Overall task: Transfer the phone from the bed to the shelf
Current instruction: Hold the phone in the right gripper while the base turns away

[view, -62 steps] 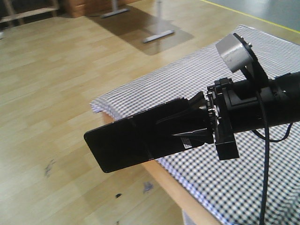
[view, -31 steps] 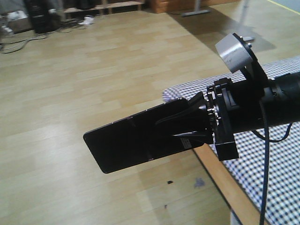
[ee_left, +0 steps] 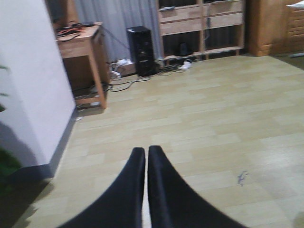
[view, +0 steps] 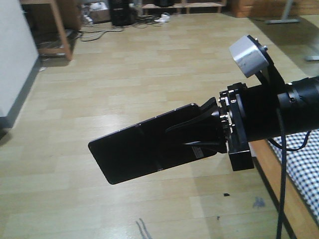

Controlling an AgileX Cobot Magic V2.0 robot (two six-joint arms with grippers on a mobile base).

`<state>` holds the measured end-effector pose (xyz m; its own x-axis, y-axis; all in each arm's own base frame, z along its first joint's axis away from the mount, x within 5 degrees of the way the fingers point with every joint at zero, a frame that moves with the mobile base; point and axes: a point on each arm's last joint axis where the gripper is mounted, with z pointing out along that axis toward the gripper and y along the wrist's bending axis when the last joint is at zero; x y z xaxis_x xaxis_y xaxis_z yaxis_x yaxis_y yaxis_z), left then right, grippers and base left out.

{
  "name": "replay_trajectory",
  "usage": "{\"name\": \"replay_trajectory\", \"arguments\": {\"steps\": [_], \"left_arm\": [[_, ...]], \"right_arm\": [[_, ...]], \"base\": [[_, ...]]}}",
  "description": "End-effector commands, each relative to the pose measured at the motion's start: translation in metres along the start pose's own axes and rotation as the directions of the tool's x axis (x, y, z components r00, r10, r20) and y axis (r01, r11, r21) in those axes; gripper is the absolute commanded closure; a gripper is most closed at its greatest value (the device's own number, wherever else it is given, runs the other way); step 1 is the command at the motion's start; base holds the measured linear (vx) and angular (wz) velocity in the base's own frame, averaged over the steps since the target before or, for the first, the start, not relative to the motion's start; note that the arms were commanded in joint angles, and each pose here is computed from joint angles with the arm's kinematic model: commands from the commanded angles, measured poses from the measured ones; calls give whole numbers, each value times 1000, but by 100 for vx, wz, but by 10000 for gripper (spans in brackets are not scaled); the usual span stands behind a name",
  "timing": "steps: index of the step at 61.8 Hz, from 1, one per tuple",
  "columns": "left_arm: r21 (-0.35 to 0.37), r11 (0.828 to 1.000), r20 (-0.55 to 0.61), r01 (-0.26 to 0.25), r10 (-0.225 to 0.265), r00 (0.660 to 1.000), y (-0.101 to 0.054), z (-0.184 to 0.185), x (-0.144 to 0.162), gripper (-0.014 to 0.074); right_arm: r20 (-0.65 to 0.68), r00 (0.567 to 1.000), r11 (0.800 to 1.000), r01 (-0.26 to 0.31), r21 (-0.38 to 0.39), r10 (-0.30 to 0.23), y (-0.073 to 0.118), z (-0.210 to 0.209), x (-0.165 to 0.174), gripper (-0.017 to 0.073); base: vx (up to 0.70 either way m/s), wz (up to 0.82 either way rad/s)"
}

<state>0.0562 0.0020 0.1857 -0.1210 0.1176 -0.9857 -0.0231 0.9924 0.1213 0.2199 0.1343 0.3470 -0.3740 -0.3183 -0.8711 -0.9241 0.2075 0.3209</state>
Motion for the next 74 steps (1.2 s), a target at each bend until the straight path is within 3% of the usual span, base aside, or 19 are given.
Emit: {"name": "replay_trajectory", "arguments": {"steps": [1,24,74], "left_arm": [[-9,1000,107,15,-14,994,2,-3,-14,592],[-9,1000,107,15,-14,994,2,-3,-14,592],[-9,1000,107,15,-14,994,2,-3,-14,592]], "right_arm": [[84,996,996,28,-85,-21,18,-8,-15,561],[84,996,996,28,-85,-21,18,-8,-15,561],[83,996,996,28,-85,-21,18,-8,-15,561]], "base": [[-13,49],[-8,30],[6,-6]]}}
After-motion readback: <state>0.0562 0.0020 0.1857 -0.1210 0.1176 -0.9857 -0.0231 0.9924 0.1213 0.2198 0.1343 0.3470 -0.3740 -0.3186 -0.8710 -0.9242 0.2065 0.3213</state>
